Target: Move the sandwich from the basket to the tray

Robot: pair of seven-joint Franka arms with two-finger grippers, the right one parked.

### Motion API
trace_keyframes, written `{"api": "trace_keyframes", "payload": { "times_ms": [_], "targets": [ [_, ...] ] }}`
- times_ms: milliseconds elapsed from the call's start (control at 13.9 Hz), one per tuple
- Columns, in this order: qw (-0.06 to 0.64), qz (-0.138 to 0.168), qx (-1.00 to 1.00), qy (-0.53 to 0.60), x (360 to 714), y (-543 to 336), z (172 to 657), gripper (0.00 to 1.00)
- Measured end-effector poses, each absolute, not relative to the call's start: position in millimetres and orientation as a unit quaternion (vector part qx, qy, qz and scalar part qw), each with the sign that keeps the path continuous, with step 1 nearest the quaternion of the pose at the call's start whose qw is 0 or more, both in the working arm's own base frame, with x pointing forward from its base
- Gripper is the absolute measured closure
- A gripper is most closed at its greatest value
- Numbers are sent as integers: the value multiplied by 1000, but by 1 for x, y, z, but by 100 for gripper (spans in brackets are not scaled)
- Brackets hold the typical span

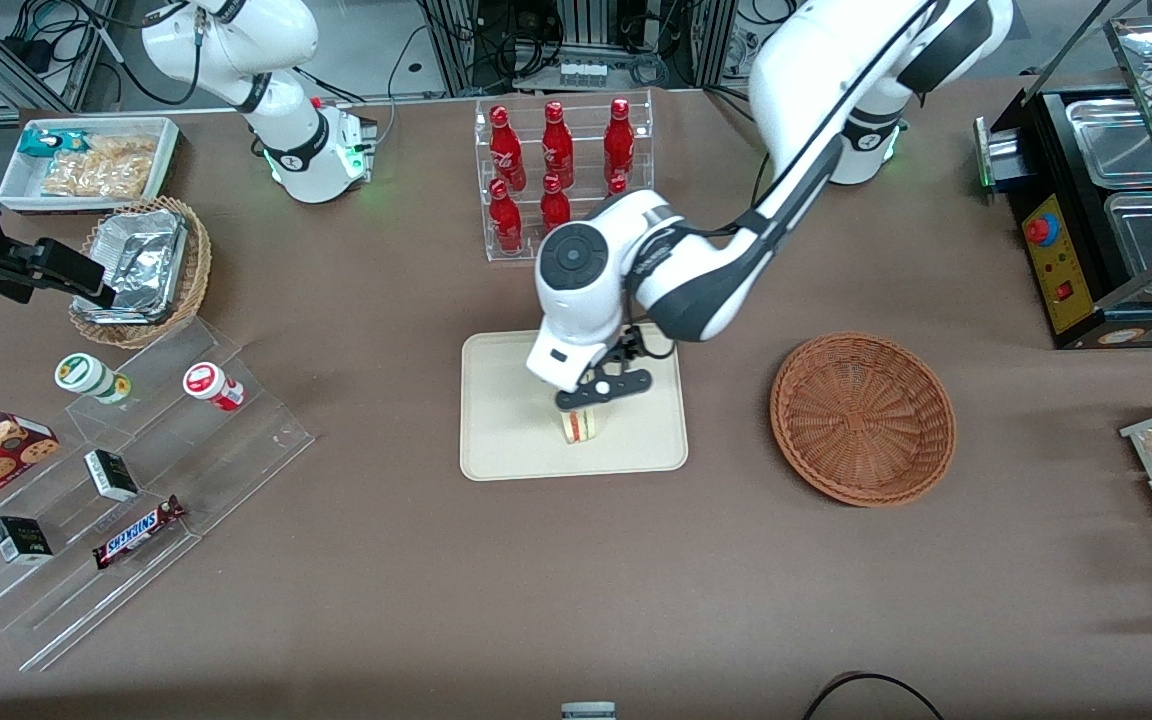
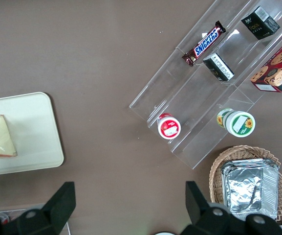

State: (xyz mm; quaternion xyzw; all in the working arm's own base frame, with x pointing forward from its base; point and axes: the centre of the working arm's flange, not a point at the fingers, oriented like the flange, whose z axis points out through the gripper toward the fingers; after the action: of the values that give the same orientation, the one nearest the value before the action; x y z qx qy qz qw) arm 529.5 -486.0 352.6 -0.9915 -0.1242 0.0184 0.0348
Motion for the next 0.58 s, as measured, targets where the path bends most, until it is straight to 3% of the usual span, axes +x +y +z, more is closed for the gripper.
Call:
{"api": "trace_keyframes", "payload": {
  "times_ms": [577],
  "targets": [
    [84, 50, -987, -127, 588, -340, 389, 0]
  ]
}}
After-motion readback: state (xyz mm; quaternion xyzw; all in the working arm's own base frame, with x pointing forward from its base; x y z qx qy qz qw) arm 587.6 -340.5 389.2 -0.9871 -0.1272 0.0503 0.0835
